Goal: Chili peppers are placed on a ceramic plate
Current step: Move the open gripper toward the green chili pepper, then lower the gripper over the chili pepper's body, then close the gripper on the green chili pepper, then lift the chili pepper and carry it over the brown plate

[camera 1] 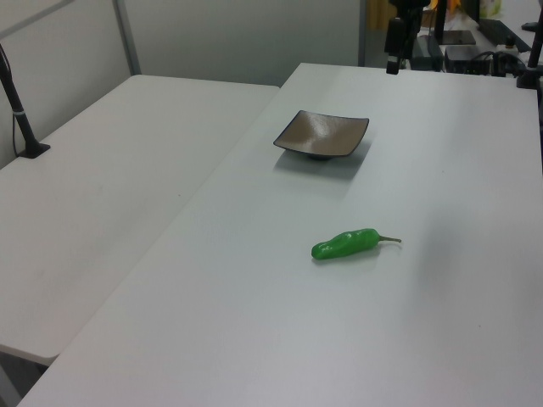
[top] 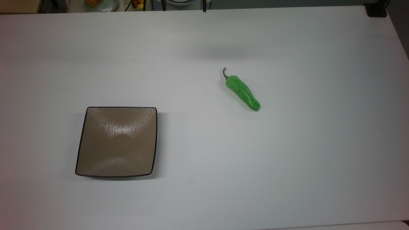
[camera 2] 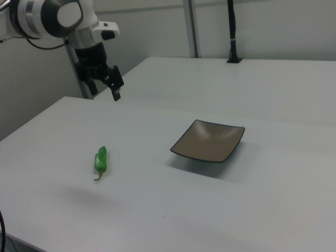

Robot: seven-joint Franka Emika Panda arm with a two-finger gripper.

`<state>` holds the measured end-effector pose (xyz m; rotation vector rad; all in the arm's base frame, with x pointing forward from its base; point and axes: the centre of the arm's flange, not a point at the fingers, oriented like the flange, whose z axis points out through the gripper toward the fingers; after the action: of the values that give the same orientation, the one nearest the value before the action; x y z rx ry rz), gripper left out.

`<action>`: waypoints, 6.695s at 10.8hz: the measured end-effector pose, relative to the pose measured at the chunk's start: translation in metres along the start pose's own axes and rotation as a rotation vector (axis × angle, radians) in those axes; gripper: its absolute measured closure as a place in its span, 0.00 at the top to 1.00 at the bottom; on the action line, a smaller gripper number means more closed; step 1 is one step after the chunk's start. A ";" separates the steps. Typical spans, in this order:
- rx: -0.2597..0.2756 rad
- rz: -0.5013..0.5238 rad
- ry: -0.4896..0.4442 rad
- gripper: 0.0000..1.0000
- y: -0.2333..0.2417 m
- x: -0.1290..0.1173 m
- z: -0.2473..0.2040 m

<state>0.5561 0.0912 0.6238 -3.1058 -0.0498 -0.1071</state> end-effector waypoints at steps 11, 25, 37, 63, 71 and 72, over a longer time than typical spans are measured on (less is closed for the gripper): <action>-0.003 -0.099 -0.050 1.00 -0.015 0.006 0.029; 0.024 -0.489 -0.126 1.00 -0.117 0.012 0.199; 0.062 -0.526 -0.030 1.00 -0.164 0.011 0.310; -0.026 -0.340 -0.035 0.38 -0.007 0.100 0.120; -0.113 -0.171 0.126 0.38 0.134 0.152 0.146; -0.122 -0.162 0.152 0.38 0.146 0.157 0.155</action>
<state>0.7286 -0.0443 0.4752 -3.1982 -0.3011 -0.3636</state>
